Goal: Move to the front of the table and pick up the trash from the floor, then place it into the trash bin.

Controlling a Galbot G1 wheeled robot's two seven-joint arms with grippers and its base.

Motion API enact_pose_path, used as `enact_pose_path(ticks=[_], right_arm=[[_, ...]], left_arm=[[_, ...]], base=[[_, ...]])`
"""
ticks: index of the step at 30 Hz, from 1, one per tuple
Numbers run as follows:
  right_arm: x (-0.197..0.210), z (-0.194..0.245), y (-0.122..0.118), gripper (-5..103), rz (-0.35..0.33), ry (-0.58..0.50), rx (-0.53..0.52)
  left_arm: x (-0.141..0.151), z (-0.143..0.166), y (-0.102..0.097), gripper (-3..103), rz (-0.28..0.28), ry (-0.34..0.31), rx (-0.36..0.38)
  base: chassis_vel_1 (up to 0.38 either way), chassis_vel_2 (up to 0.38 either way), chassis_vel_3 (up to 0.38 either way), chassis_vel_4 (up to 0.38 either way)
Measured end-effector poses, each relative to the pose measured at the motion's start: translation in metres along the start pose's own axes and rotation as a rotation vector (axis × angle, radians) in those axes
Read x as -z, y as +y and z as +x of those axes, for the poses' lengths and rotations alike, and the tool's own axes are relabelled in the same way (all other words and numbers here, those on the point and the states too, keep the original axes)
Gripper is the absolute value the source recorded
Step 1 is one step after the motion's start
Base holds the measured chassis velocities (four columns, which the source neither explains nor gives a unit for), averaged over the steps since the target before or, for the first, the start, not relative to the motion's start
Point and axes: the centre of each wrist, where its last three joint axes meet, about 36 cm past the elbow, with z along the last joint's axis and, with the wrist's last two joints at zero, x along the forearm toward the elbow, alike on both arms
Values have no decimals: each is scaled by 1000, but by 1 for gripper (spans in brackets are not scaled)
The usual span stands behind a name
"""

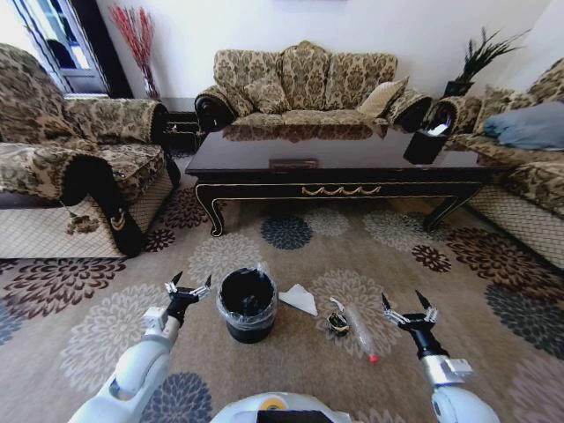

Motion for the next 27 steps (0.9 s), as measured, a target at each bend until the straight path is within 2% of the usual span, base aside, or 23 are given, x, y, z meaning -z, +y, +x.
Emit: enact_pose_path(ticks=[3,4,7,9,12,17,19,24,27], right_arm=[[-3,4,1,100,5,4,-2],[-3,4,1,100,5,4,-2],[-3,6,1,100,6,6,-2],[-3,6,1,100,6,5,-2],[-1,1,3,100,11,-3,10],[-3,-5,4,100,19,-2,25],[-6,-7,6,100,17,2,35],[-7,-13,12,100,8,-3,54],[-8,-14,14,100,6,-2,57]], left_arm=[[26,3,-8,100,41,121,-28],[26,3,-8,100,41,121,-28],[42,-5,-13,100,64,225,-64],[44,-8,-13,100,67,240,-66],[45,-21,-9,100,95,325,-45],[46,-25,-3,100,115,384,-20],[49,-30,2,100,149,426,-5],[51,-39,8,100,202,453,-5],[49,-42,7,100,206,460,-12]], base=[[0,0,0,0],[0,0,0,0],[0,0,0,0],[0,0,0,0],[0,0,0,0],[0,0,0,0],[0,0,0,0],[0,0,0,0],[0,0,0,0]])
